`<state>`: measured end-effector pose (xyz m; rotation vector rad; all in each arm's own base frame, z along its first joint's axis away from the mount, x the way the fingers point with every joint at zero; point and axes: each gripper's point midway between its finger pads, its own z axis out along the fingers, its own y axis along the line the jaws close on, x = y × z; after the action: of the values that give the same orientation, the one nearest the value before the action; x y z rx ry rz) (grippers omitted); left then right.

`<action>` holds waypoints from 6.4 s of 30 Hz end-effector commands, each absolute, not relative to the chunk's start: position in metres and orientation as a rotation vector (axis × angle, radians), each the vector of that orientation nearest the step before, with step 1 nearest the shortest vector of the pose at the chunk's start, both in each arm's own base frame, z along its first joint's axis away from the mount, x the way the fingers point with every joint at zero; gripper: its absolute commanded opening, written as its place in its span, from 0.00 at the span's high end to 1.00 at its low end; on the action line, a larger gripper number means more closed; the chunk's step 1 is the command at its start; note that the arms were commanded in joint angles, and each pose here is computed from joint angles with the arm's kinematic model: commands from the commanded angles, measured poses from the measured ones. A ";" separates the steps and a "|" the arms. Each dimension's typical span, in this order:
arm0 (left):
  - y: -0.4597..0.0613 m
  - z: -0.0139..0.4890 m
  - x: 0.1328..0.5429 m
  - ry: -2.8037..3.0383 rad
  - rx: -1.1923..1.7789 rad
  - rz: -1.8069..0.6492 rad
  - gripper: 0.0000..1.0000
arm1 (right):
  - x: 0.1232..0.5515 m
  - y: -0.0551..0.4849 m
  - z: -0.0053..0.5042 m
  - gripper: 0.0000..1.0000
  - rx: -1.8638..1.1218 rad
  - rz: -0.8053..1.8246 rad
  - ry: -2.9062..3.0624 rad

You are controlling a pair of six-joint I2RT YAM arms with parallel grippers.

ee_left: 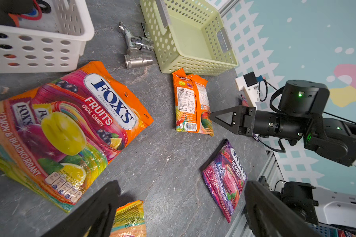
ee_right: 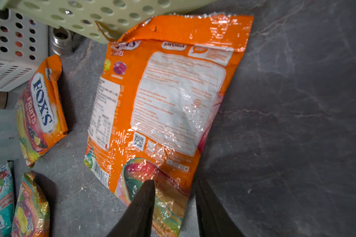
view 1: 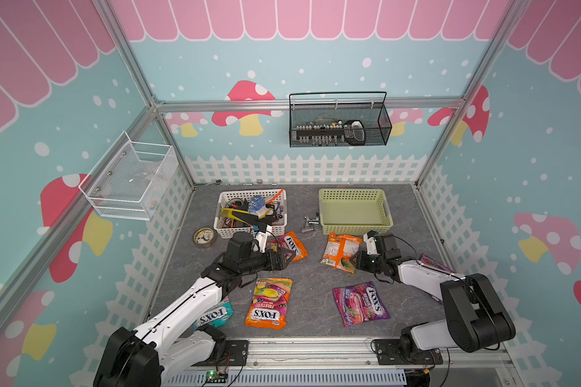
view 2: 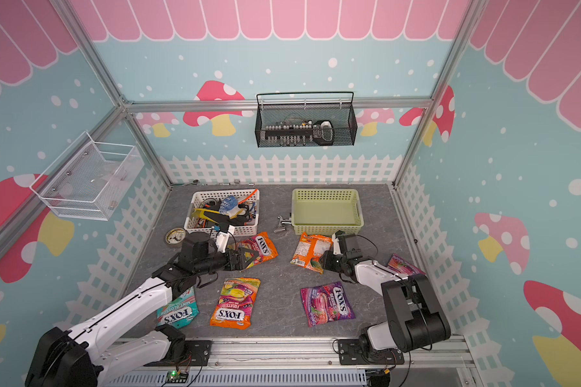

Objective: Put the candies in the basket
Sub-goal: Pick up the candy at the center of the board, then place the candy in the basket, then pick up the candy at the center of the board.

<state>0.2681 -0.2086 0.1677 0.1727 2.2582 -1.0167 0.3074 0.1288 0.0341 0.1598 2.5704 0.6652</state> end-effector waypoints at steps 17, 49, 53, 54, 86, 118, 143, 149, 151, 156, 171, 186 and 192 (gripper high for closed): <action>-0.203 0.182 0.275 2.186 0.171 -0.962 0.01 | 0.308 0.142 0.028 0.76 0.234 0.836 2.471; -0.150 0.236 0.269 2.039 0.168 -0.935 0.01 | 0.343 0.161 0.262 1.00 -0.169 0.727 2.039; -0.153 0.236 0.264 2.032 0.202 -0.946 0.01 | 0.373 0.172 0.271 1.00 -0.230 0.708 2.004; -0.153 0.235 0.263 2.032 0.205 -0.946 0.01 | 0.381 0.175 0.271 1.00 -0.249 0.696 2.004; -0.148 0.230 0.265 2.042 0.184 -0.926 0.01 | 0.497 0.177 0.147 1.00 -0.491 0.461 2.320; -0.142 0.222 0.272 2.070 0.139 -0.898 0.01 | 0.528 0.123 0.065 0.90 -0.515 0.230 2.498; -0.122 0.225 0.279 2.046 -0.025 -0.813 0.01 | 0.404 0.141 0.151 0.36 -0.030 0.494 2.508; -0.136 0.212 0.275 2.105 0.019 -0.907 0.06 | 0.345 0.116 0.117 0.34 0.323 0.488 2.598; -0.138 0.204 0.275 2.130 0.005 -0.917 0.09 | 0.326 0.119 0.107 0.35 0.361 0.554 2.599; -0.144 0.183 0.278 2.172 -0.049 -0.954 0.21 | 0.300 0.181 0.114 0.42 -0.092 0.838 2.477; -0.167 0.140 0.307 2.128 -0.180 -1.048 0.54 | 0.325 0.298 0.071 0.59 -0.412 0.947 2.305; -0.177 0.075 0.311 2.292 -0.148 -0.964 0.63 | 0.344 0.323 0.029 0.56 -0.445 0.994 2.344; -0.177 0.055 0.309 2.354 -0.148 -0.944 0.65 | 0.345 0.328 0.023 0.55 -0.449 1.022 2.344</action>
<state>0.3051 -0.1757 0.0538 -0.1914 2.3743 -0.9592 0.3468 0.3252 0.0329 -0.4363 2.3251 1.0054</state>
